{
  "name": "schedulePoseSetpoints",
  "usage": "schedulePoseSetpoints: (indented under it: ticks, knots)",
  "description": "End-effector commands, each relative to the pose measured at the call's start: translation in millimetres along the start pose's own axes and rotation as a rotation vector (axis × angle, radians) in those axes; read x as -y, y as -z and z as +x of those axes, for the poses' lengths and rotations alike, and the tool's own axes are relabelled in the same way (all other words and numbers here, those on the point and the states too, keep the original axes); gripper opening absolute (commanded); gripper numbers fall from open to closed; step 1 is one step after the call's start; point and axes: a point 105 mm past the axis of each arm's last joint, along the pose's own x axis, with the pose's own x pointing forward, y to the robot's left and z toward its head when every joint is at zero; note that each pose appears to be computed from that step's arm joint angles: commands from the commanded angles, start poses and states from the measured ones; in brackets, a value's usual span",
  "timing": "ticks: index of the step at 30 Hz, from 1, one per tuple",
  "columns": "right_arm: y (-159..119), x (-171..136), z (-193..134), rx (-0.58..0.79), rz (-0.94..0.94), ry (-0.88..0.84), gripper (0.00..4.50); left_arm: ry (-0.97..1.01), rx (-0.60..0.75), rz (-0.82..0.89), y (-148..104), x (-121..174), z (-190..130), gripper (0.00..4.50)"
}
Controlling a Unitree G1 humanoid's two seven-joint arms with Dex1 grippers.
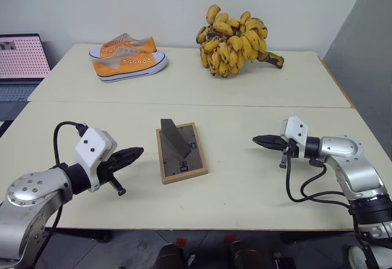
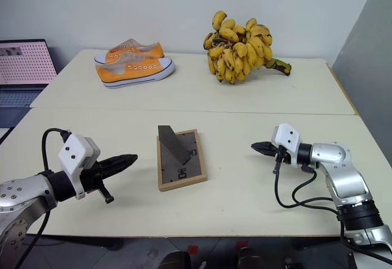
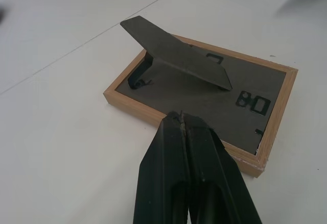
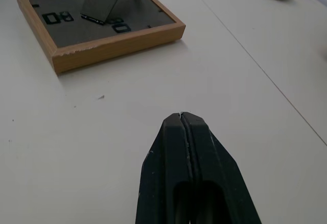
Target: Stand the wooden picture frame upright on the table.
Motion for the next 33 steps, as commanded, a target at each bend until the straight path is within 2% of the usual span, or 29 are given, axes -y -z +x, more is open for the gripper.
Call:
schedulePoseSetpoints:
  ticks: [1,33]
  knots:
    - [-10.2,2.3,-0.1,0.032,-0.02,-0.003,0.0,-0.028,0.021,0.071,-14.6,-4.1,-5.2,0.01]
    - [-13.9,3.1,7.9,0.062,0.01,0.047,0.0,-0.063,0.064,0.046,-24.1,-2.5,2.5,0.01]
